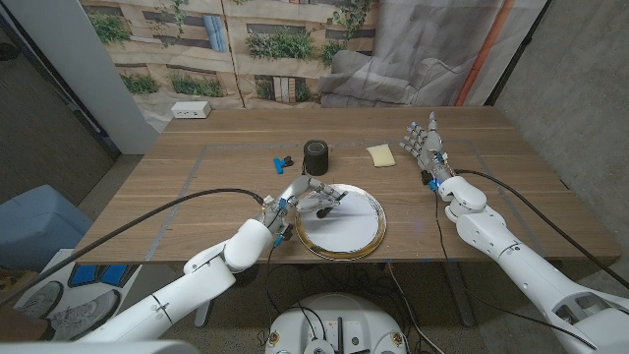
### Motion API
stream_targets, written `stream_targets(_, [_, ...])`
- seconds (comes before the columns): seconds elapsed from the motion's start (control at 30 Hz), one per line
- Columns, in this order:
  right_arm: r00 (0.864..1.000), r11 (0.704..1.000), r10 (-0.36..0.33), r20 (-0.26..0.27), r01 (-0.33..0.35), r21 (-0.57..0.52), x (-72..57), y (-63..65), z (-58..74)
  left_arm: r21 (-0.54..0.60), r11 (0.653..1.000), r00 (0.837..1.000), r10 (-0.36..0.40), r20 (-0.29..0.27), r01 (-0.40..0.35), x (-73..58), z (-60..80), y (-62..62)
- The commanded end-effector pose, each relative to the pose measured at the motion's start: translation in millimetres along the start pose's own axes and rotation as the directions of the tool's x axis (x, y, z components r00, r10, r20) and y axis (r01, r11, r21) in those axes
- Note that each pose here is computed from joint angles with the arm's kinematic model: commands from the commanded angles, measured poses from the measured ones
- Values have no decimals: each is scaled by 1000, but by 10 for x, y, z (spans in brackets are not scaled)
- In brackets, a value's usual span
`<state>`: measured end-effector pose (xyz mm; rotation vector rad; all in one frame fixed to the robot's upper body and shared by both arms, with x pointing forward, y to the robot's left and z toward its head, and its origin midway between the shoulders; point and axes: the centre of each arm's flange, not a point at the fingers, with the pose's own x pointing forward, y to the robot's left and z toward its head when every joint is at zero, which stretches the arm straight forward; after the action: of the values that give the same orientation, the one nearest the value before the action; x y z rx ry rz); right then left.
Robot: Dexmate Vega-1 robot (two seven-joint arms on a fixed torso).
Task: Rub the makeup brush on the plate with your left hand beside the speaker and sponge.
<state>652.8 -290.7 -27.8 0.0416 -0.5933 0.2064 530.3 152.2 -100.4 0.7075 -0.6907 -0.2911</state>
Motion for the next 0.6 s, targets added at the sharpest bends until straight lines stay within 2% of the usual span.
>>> stream_targets(0.03, [1000,1000,0,0,0,0,0,0,1,-20,1000,1000,-6,0,6,-42,19,-45])
stream_targets(0.6, [1000,1000,0,0,0,0,1,0,1,-56,998,999,-40,12,41,-83,102,-140])
